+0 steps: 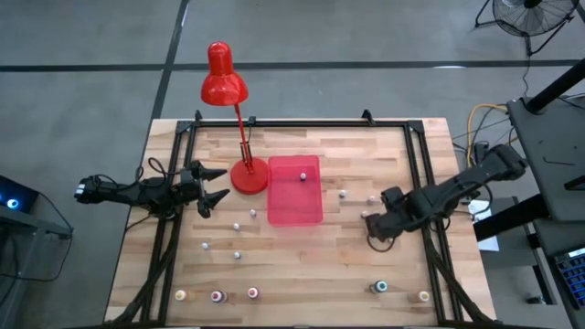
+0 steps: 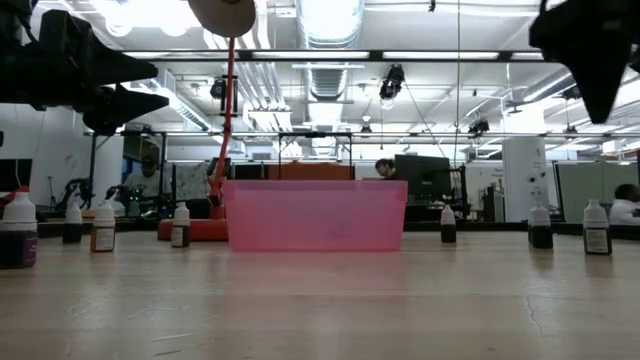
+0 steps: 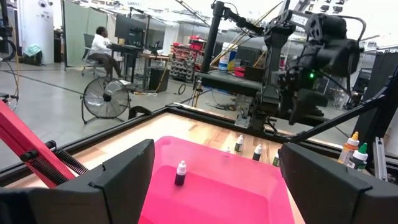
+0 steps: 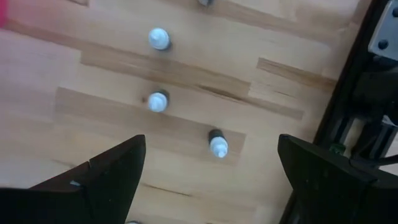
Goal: Pick & Place food coloring
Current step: Put the small green food coloring bottle into the bin
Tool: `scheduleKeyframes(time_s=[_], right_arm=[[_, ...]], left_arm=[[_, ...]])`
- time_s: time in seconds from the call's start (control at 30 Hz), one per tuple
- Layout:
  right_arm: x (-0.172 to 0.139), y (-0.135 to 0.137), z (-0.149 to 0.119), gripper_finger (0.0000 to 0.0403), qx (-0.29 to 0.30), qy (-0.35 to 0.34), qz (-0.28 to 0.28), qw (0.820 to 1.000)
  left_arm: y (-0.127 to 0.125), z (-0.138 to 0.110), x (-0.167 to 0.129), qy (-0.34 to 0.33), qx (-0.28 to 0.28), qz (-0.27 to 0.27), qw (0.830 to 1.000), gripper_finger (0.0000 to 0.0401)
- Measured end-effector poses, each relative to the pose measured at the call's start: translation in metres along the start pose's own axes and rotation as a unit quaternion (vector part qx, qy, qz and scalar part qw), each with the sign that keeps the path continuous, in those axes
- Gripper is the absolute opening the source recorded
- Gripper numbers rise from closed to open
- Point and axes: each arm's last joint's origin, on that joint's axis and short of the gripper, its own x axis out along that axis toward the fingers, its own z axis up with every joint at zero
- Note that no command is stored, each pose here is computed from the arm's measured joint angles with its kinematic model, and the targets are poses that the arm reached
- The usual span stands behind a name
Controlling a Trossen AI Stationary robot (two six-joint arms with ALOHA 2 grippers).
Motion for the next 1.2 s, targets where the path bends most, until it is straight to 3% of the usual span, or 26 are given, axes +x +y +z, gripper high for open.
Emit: scheduleKeyframes(time_s=[0.6, 0.77, 1.03, 1.2], right_arm=[[0.072, -0.012, -0.029, 0.0359, -0.011, 0.022, 0.021, 0.999], [0.089, -0.011, -0.032, 0.0359, -0.035, 0.027, -0.007, 0.999], [0.097, -0.006, -0.036, 0.0356, -0.056, 0.032, -0.023, 0.998], [0.097, -0.005, -0.036, 0.0328, -0.056, 0.032, -0.02, 0.998]], left_arm=[[0.0, 0.0, 0.0, 0.0, 0.0, 0.0, 1.0, 0.0314], [0.0, 0.0, 0.0, 0.0, 0.0, 0.0, 1.0, 0.0314], [0.0, 0.0, 0.0, 0.0, 0.0, 0.0, 1.0, 0.0314], [0.0, 0.0, 0.0, 0.0, 0.0, 0.0, 1.0, 0.0314]])
